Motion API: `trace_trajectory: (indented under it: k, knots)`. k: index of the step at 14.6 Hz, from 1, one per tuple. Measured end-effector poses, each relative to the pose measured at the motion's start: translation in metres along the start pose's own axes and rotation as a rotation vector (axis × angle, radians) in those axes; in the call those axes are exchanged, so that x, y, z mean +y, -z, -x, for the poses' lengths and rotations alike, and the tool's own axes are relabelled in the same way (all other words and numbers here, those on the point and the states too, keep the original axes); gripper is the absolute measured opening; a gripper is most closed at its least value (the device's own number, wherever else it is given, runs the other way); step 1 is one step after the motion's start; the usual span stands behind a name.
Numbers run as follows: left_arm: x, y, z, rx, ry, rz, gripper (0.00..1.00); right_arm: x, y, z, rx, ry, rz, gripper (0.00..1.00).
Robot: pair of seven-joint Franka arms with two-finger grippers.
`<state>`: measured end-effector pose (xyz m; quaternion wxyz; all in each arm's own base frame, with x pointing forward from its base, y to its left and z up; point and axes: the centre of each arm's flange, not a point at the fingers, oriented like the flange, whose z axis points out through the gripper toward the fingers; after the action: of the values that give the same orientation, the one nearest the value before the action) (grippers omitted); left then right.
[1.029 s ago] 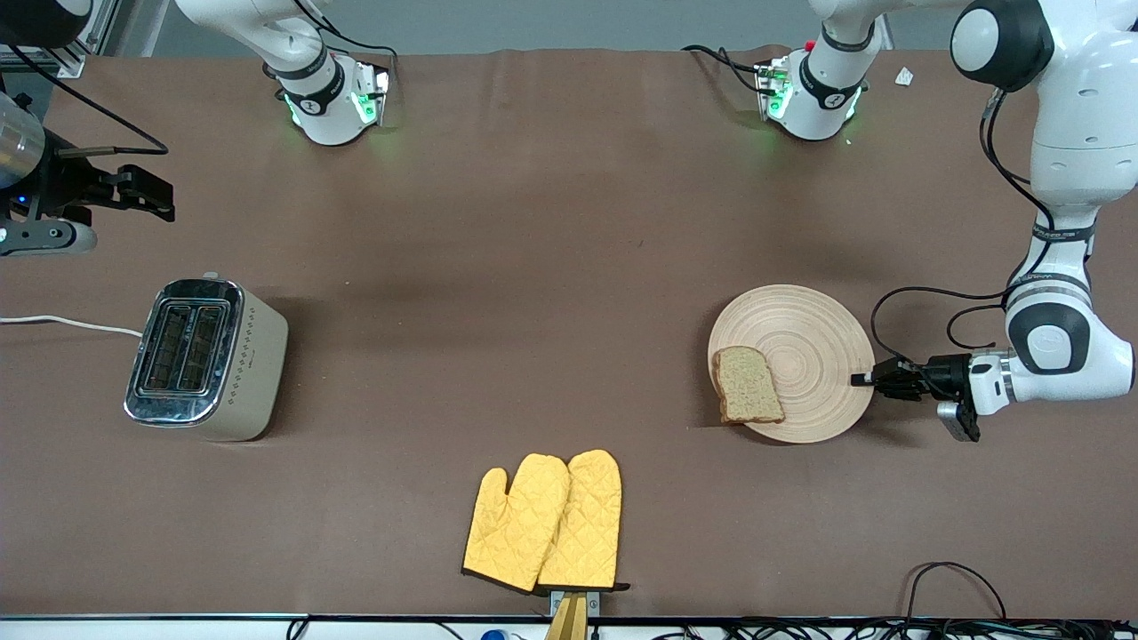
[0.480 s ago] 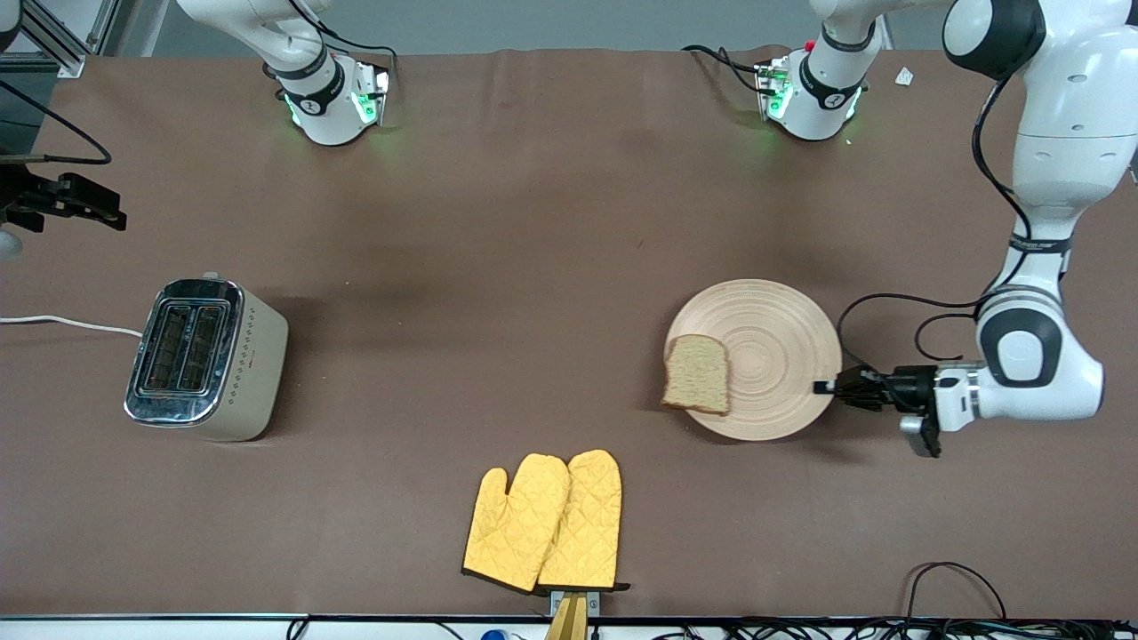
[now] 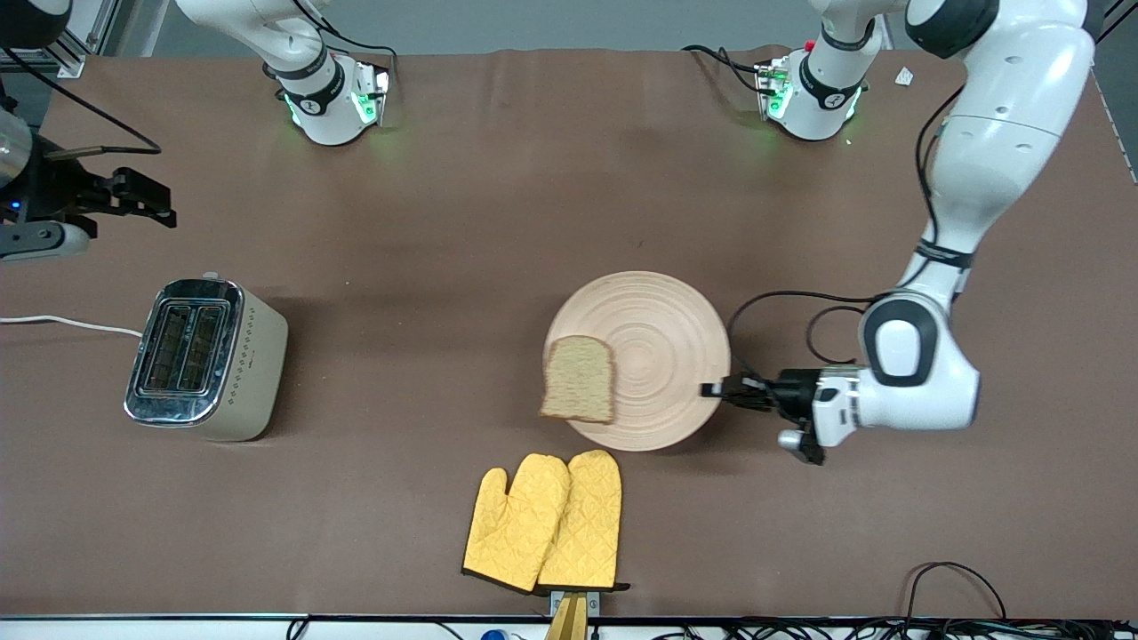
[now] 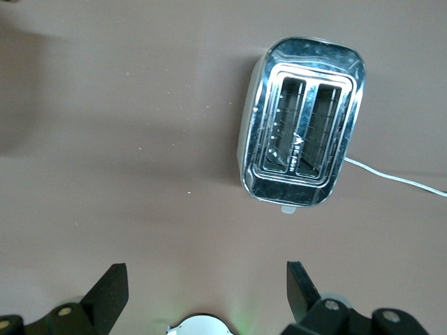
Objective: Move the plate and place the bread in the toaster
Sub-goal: 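Push the plate toward the toaster with the left gripper while the right gripper reaches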
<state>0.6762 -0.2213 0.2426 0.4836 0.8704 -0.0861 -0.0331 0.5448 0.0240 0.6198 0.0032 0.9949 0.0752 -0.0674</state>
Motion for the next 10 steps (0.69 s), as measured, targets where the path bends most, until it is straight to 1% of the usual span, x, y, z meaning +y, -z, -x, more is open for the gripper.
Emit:
trace_trajectory:
  k: [2, 5, 8, 9, 10]
  knots:
    - [0.034, -0.055, 0.002, 0.039, 0.014, 0.019, 0.09, 0.003, 0.0, 0.0, 0.0, -0.005, -0.001, 1.0]
    - [0.073, -0.144, 0.02, 0.102, 0.055, -0.008, 0.09, 0.007, 0.0, 0.001, -0.003, -0.013, -0.002, 1.0]
    - [0.09, -0.209, 0.042, 0.111, 0.073, -0.026, 0.09, 0.0, -0.002, 0.0, -0.004, 0.0, -0.011, 1.0]
    - [0.092, -0.224, 0.046, 0.11, 0.075, -0.025, 0.09, -0.01, -0.007, -0.003, 0.001, 0.009, -0.025, 1.0]
    - [0.091, -0.236, 0.049, 0.109, 0.068, -0.027, 0.09, -0.023, -0.016, -0.01, 0.018, -0.001, -0.033, 1.0]
